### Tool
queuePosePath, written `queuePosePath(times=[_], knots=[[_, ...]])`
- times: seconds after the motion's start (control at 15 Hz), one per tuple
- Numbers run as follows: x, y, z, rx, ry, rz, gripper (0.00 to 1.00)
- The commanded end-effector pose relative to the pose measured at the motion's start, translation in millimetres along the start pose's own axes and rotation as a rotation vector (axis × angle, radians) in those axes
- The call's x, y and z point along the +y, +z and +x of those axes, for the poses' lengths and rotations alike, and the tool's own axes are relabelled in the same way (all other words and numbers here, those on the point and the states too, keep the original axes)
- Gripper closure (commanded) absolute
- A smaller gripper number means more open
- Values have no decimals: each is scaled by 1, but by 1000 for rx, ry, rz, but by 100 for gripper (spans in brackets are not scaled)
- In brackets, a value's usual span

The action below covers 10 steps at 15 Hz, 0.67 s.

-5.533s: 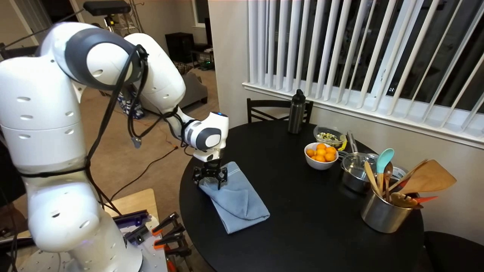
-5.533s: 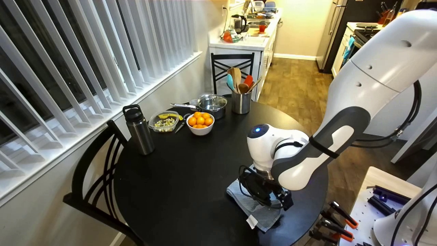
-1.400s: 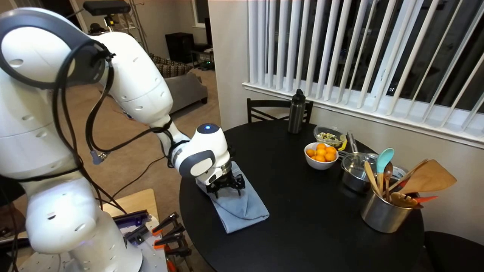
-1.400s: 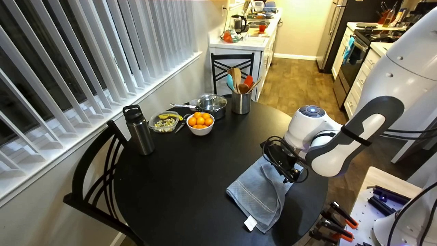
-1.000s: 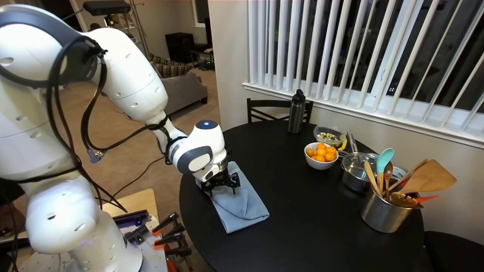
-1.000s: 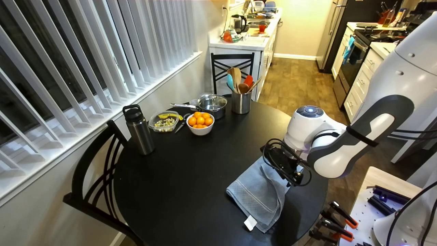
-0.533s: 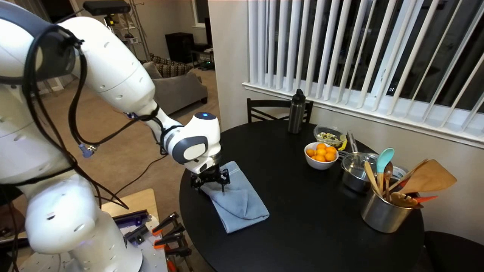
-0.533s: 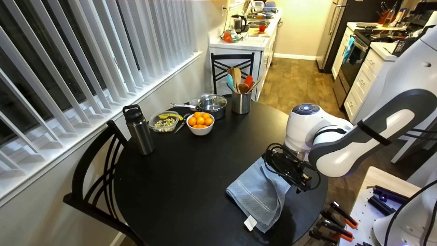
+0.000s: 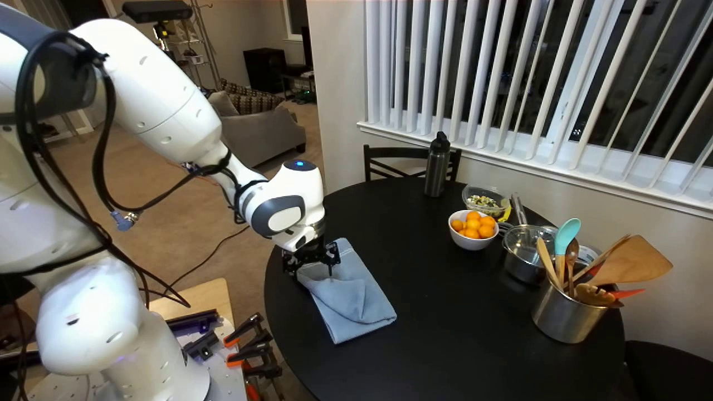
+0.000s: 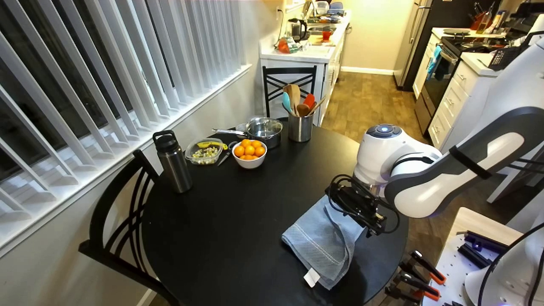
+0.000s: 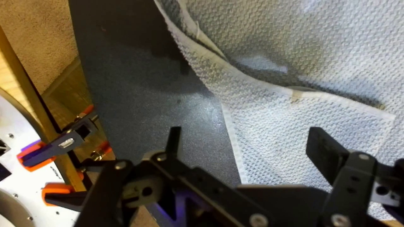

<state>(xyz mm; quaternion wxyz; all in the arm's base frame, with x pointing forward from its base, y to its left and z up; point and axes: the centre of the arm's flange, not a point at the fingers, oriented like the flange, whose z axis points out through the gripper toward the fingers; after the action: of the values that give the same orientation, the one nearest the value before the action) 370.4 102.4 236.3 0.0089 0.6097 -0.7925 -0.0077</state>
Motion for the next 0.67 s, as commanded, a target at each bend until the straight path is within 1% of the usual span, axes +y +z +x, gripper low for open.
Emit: queuePosePath(times=[0.0, 0.13, 0.2, 0.33, 0.4, 0.6], knots=[[0, 0, 0, 0, 0, 0, 0], [0, 0, 0, 0, 0, 0, 0], [-1, -4, 10, 5, 29, -1, 0], [-12, -22, 30, 25, 65, 35, 0], [-23, -38, 37, 52, 75, 53, 0], [-53, -74, 45, 107, 89, 88, 0]])
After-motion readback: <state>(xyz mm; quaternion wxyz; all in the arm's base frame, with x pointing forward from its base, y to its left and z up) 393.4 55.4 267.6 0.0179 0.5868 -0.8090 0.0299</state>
